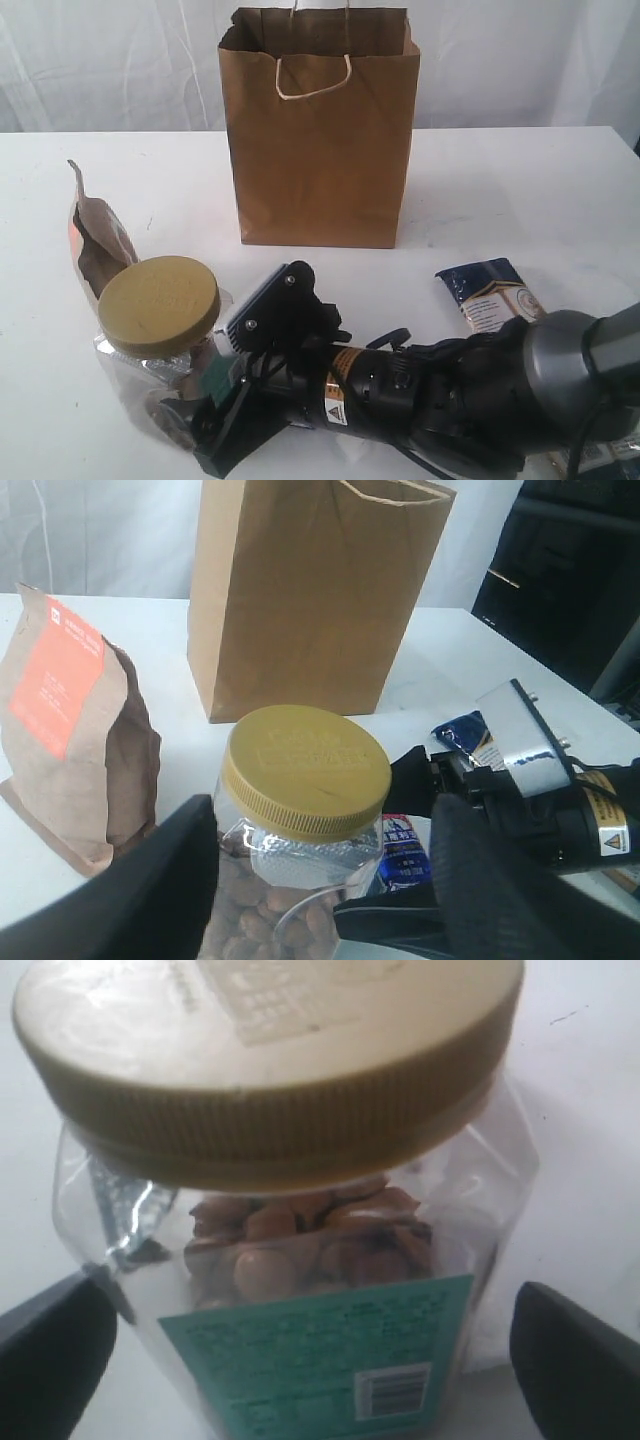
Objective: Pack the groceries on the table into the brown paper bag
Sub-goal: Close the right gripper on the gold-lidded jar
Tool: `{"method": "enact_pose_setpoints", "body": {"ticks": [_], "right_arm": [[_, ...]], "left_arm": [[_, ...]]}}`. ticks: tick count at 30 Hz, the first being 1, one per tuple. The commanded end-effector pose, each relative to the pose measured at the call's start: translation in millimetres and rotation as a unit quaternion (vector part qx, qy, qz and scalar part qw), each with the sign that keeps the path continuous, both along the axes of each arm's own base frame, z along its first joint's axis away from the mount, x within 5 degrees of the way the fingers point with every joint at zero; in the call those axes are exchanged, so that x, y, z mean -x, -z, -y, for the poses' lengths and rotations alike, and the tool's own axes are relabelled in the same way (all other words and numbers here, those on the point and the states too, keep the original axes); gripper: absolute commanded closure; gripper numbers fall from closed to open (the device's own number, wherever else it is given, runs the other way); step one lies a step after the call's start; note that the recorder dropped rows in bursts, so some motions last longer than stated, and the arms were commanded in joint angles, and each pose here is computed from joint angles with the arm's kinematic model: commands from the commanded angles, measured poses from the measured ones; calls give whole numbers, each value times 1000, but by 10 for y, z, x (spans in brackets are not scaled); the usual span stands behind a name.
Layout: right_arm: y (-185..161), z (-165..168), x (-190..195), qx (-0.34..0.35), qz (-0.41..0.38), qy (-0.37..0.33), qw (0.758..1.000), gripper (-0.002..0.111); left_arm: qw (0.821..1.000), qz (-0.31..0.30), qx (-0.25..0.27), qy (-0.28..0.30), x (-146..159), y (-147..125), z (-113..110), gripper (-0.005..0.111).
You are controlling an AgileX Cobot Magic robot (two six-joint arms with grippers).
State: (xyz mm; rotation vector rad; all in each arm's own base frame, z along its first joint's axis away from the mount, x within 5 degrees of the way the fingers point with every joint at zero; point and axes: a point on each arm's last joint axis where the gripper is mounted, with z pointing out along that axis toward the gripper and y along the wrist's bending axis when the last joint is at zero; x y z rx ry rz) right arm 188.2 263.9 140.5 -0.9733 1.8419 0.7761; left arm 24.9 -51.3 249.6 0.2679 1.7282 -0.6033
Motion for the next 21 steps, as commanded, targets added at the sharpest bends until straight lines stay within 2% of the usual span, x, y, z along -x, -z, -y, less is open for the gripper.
{"method": "enact_pose_setpoints", "body": {"ticks": [1, 21], "right_arm": [[30, -7, 0, -12, 11, -10, 1000, 5], [87, -130, -42, -13, 22, -38, 999, 5]], "left_arm": [[1000, 3, 5, 8, 16, -22, 11, 42], [1000, 3, 5, 8, 16, -22, 11, 42]]}}
